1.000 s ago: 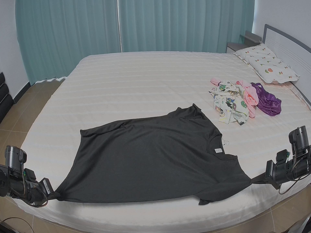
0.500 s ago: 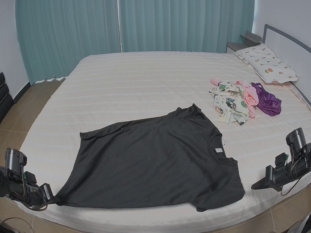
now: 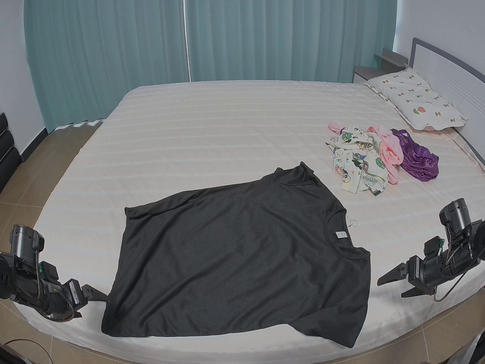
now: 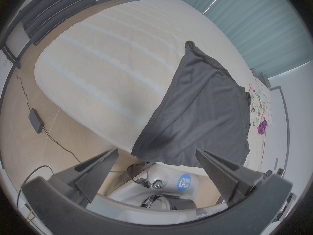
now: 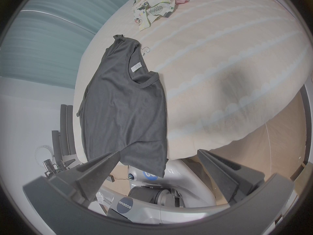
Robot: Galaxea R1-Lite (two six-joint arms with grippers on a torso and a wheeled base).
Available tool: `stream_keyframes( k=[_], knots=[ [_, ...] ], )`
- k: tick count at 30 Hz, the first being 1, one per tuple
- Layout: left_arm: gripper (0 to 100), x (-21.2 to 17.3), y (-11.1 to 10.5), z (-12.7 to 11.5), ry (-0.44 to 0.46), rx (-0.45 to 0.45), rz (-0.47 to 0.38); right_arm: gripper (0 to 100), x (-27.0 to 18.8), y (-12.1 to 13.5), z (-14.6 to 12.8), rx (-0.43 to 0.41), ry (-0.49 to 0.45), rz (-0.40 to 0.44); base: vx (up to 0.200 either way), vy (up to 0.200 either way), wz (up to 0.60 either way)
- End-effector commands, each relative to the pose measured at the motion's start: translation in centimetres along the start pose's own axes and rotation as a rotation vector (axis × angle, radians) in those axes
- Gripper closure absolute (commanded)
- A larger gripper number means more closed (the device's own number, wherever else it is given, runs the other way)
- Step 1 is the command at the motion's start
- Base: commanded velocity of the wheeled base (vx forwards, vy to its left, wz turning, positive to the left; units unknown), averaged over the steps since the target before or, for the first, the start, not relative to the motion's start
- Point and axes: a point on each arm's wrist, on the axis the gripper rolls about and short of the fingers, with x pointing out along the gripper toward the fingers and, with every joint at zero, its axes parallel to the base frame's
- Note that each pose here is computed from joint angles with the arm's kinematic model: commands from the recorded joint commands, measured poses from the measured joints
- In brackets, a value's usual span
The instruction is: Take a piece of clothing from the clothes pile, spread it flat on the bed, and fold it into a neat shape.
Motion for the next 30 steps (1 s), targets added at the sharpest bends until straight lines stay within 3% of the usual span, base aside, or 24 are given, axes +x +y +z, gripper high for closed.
stream_keyframes(
  k=[1,6,14,19,23,30],
  knots=[
    [0,-0.4,-0.7,1.6,-0.047,-0.018,-0.025,0,0.2,0.1,0.5,0.004,-0.027,0.013,0.000,0.000,0.00],
    [0,-0.4,-1.8,3.6,-0.096,-0.077,-0.100,0,0.2,0.6,1.5,0.045,-0.118,0.057,0.000,0.000,0.00],
    [0,0.7,-2.3,5.2,-0.110,-0.100,-0.138,0,1.3,0.5,2.6,0.056,-0.166,0.028,0.000,0.000,0.00],
    [0,1.8,-2.5,6.3,-0.108,-0.098,-0.155,0,1.8,1.0,3.6,0.068,-0.218,0.066,0.200,0.000,0.00],
    [0,2.3,-2.9,7.3,-0.107,-0.102,-0.160,0,2.3,1.3,4.1,0.086,-0.227,0.081,0.200,0.000,0.00],
    [0,3.2,-4.3,10.2,-0.133,-0.180,-0.184,0,3.3,1.7,4.6,0.078,-0.217,0.087,0.000,0.000,0.00]
  ],
)
